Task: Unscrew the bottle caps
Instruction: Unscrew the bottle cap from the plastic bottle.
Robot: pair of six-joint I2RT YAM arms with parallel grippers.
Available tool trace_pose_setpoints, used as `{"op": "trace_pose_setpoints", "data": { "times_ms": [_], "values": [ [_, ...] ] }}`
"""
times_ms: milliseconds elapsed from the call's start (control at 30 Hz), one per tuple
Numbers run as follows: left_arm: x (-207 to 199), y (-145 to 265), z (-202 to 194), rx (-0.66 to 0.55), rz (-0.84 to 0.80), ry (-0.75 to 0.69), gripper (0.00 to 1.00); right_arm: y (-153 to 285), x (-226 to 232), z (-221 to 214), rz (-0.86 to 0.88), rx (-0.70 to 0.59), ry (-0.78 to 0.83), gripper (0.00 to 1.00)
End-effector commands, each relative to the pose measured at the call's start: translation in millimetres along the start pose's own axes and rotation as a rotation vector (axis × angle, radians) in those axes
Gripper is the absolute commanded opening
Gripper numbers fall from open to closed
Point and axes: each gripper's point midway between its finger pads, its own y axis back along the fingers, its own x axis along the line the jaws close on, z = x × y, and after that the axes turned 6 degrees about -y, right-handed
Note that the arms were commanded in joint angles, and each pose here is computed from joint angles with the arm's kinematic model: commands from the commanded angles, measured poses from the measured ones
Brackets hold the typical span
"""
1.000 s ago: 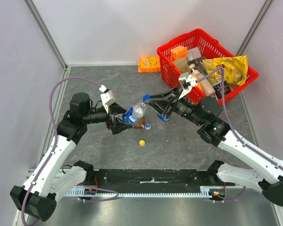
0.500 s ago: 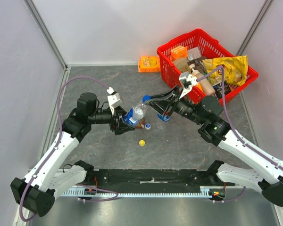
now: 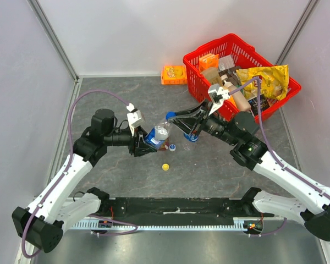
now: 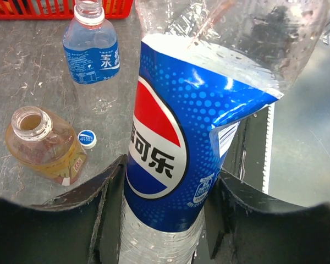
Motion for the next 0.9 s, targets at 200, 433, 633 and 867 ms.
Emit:
{"op": "trace_pose_setpoints", "data": {
  "times_ms": [200, 433, 633, 867],
  "values": [
    [25, 9, -16, 0.092, 0.188, 0.031, 0.32, 1, 4, 4, 0.014, 0.007, 0.008, 0.75],
    [26, 14, -30, 0.137, 0.252, 0.079, 0.29, 4, -14, 8, -0.08, -0.014, -0.037, 0.96],
    [29, 18, -40, 0.137, 0.328, 0.071, 0.25, -6, -28, 1, -0.138, -0.011, -0.152, 0.98],
    [32, 19, -44, 0.127, 0.361, 0.063, 0.24, -18, -53, -13, -0.222, -0.002, -0.217, 0.82]
  ]
}}
